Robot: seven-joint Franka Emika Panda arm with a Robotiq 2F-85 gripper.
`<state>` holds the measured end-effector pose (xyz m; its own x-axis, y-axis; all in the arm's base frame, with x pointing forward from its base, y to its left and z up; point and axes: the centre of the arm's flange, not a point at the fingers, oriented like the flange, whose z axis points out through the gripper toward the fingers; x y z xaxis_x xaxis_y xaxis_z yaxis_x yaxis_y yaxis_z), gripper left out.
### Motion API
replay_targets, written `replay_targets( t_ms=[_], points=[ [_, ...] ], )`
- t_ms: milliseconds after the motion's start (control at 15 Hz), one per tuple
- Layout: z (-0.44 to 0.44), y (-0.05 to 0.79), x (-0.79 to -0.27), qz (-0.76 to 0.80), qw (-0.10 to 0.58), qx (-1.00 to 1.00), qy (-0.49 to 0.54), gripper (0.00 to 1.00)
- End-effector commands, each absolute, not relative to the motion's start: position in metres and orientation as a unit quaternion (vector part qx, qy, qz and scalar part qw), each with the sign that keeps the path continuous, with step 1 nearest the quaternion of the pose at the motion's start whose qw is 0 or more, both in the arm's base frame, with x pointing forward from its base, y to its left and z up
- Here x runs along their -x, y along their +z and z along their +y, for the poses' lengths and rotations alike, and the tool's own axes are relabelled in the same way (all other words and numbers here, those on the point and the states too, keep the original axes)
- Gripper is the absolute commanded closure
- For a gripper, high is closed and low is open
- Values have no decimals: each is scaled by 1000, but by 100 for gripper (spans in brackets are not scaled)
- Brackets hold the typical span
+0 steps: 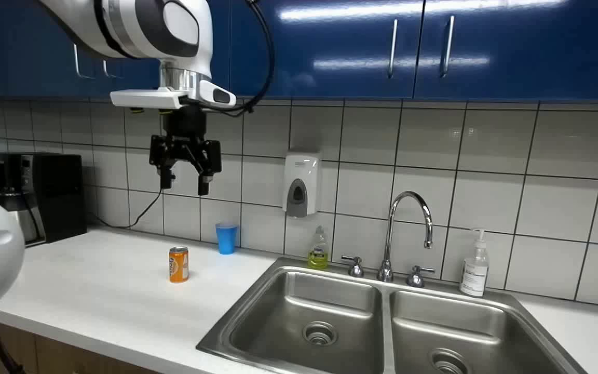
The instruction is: Put the can into the sink
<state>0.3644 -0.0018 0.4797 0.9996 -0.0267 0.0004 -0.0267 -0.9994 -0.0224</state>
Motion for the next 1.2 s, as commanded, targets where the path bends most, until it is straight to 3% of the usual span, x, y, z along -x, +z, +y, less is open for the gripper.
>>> replay_targets(
  t_ms=[0,733,1133],
  points=[
    [-2,480,-364,13,11,1000,0,0],
    [6,476,-370,1,7,1000,2,0],
    [65,460,-379,-78,-6,997,30,0]
  ],
)
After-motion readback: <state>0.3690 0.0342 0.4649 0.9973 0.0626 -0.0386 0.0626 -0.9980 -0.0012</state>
